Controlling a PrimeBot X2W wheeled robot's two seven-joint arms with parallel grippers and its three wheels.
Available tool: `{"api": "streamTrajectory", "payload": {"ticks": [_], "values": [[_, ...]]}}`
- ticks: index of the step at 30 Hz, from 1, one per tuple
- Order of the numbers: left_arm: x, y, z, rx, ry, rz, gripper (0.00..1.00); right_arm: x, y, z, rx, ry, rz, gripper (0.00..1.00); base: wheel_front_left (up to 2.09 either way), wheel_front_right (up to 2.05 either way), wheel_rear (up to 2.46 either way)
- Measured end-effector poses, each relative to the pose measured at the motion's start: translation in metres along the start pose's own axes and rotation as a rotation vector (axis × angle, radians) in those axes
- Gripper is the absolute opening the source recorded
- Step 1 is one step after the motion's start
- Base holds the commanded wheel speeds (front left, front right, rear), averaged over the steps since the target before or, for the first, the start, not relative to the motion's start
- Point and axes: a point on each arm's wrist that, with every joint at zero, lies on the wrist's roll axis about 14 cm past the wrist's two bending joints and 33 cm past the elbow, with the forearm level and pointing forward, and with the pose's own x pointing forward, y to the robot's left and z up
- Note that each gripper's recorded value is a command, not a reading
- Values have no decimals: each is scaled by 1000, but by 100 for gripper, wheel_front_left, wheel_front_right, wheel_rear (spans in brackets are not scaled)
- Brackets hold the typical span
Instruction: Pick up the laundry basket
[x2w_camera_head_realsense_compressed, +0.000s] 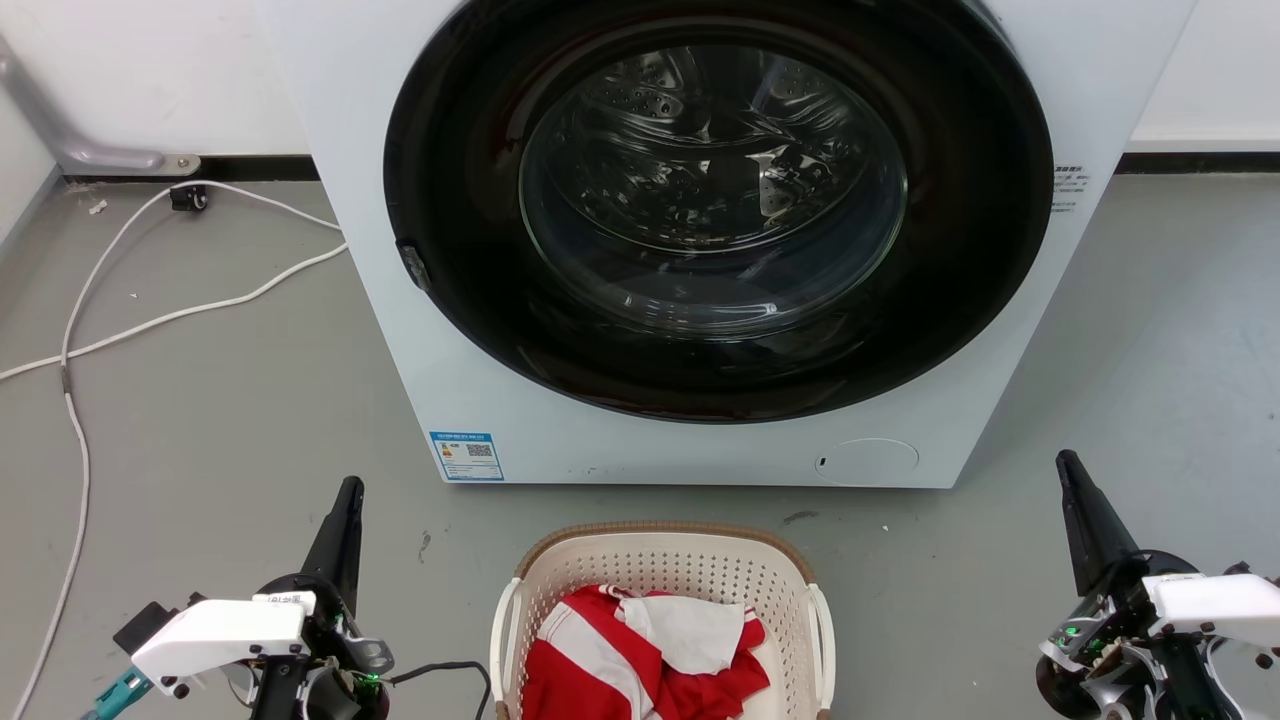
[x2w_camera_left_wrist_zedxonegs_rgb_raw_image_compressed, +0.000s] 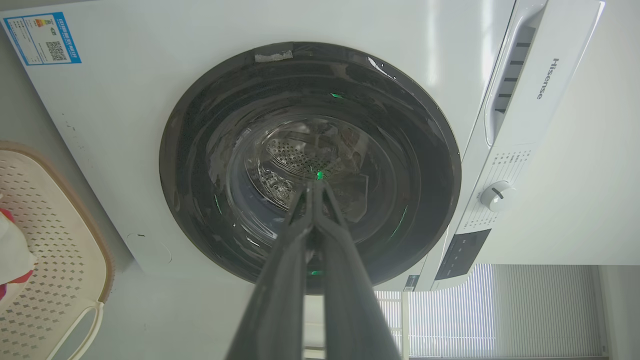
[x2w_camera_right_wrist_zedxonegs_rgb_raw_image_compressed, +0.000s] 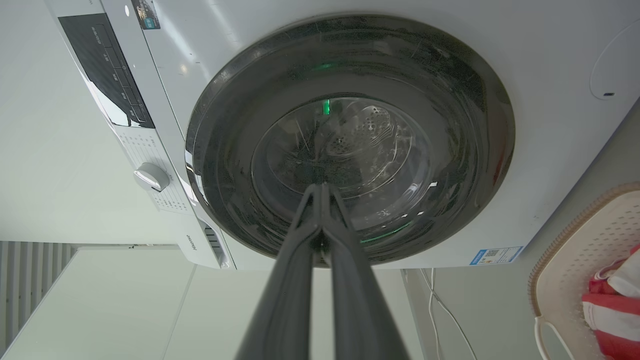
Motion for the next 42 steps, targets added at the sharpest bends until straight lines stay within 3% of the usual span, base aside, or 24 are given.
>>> {"api": "streamTrajectory", "payload": {"ticks": [42], "values": [[0, 0, 0, -1, 3, 0, 0, 0, 0, 0, -3, 0, 0, 0, 0, 0, 0]]}}
